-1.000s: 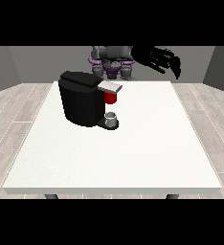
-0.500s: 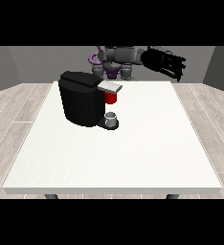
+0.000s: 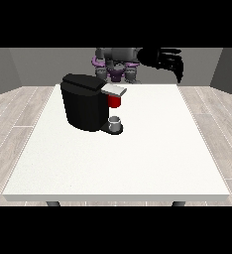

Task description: Insert the coffee pod into the coffee machine and close the lid

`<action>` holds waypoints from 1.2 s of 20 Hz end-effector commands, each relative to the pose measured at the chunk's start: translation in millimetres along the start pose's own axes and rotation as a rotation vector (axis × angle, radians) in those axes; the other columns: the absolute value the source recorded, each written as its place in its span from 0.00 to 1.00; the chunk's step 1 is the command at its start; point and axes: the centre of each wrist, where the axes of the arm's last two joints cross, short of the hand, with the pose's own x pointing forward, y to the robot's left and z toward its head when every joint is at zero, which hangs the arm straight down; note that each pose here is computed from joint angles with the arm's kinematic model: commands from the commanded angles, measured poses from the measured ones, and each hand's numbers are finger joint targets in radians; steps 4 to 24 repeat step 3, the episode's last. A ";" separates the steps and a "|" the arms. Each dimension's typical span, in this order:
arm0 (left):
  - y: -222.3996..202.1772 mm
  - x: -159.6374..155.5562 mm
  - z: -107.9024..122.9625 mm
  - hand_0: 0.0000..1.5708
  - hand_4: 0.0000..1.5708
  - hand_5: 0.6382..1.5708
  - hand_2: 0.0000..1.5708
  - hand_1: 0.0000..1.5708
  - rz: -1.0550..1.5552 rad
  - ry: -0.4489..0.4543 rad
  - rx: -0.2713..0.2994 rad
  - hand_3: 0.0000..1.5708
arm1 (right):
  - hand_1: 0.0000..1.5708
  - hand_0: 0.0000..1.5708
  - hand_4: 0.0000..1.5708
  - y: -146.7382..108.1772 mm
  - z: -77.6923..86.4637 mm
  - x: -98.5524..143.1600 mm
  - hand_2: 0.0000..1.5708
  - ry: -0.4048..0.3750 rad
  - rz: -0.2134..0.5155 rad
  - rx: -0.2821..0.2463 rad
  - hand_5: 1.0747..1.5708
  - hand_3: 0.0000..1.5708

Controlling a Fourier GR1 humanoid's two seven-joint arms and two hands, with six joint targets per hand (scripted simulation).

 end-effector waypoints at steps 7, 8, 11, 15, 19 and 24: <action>21.9 -20.3 27.5 0.00 0.17 1.00 0.00 0.00 0.031 0.109 0.084 0.00 | 0.00 0.00 0.17 55.3 32.1 -35.6 0.00 0.007 -0.123 0.113 1.00 0.00; 21.9 -20.3 27.5 0.00 0.17 1.00 0.00 0.00 0.031 0.109 0.084 0.00 | 0.00 0.00 0.17 55.3 32.1 -35.6 0.00 0.007 -0.123 0.113 1.00 0.00; 21.9 -20.3 27.5 0.00 0.17 1.00 0.00 0.00 0.031 0.109 0.084 0.00 | 0.00 0.00 0.17 55.3 32.1 -35.6 0.00 0.007 -0.123 0.113 1.00 0.00; 21.9 -20.3 27.5 0.00 0.17 1.00 0.00 0.00 0.031 0.109 0.084 0.00 | 0.00 0.00 0.17 55.3 32.1 -35.6 0.00 0.007 -0.123 0.113 1.00 0.00; 21.9 -20.3 27.5 0.00 0.17 1.00 0.00 0.00 0.031 0.109 0.084 0.00 | 0.00 0.00 0.17 55.3 32.1 -35.6 0.00 0.007 -0.123 0.113 1.00 0.00; 21.9 -20.3 27.5 0.00 0.17 1.00 0.00 0.00 0.031 0.109 0.084 0.00 | 0.00 0.00 0.17 55.3 32.1 -35.6 0.00 0.007 -0.123 0.113 1.00 0.00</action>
